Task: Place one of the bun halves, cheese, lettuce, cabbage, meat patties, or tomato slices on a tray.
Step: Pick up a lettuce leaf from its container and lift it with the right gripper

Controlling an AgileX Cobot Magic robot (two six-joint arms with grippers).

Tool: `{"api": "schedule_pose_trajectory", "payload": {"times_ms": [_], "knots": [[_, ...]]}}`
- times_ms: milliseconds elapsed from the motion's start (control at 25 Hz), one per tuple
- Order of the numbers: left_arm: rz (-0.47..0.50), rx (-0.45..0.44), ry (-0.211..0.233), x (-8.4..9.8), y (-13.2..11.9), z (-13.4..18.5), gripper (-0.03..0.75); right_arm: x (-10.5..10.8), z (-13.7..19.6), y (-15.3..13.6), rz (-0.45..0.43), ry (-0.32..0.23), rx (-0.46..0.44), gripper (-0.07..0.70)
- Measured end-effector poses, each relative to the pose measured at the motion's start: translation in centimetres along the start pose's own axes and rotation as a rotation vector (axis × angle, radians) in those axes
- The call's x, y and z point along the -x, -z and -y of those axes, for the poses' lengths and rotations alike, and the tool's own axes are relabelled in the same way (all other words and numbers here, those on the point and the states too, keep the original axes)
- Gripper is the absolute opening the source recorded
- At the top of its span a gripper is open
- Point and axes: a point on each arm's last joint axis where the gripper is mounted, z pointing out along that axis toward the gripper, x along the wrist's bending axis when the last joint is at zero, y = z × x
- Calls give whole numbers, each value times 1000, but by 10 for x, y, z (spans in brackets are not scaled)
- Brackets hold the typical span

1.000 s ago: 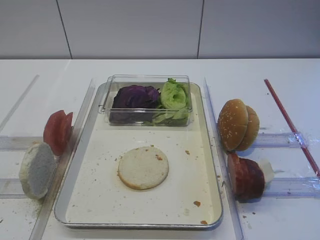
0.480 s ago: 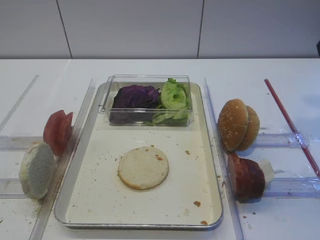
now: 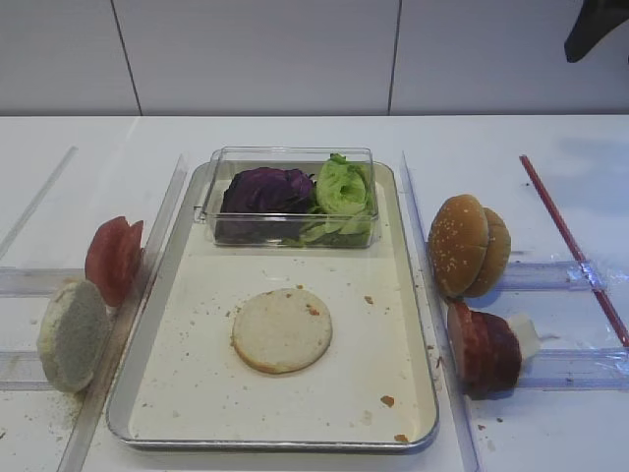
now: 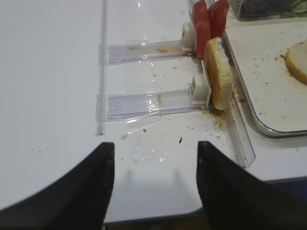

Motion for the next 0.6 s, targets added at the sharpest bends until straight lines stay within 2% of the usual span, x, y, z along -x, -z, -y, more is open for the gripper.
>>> {"api": "schedule_pose_trajectory", "payload": {"times_ms": [80,160,600], "knots": [[0,0,0,0,0,0,354,-4,-7,-7,14,-11,-5,447],[0,0,0,0,0,0,354,-16,-12,-17,22,3,-16,447],[0,0,0,0,0,0,354,-131,-25,-96,-75,163,-110,447]]}}
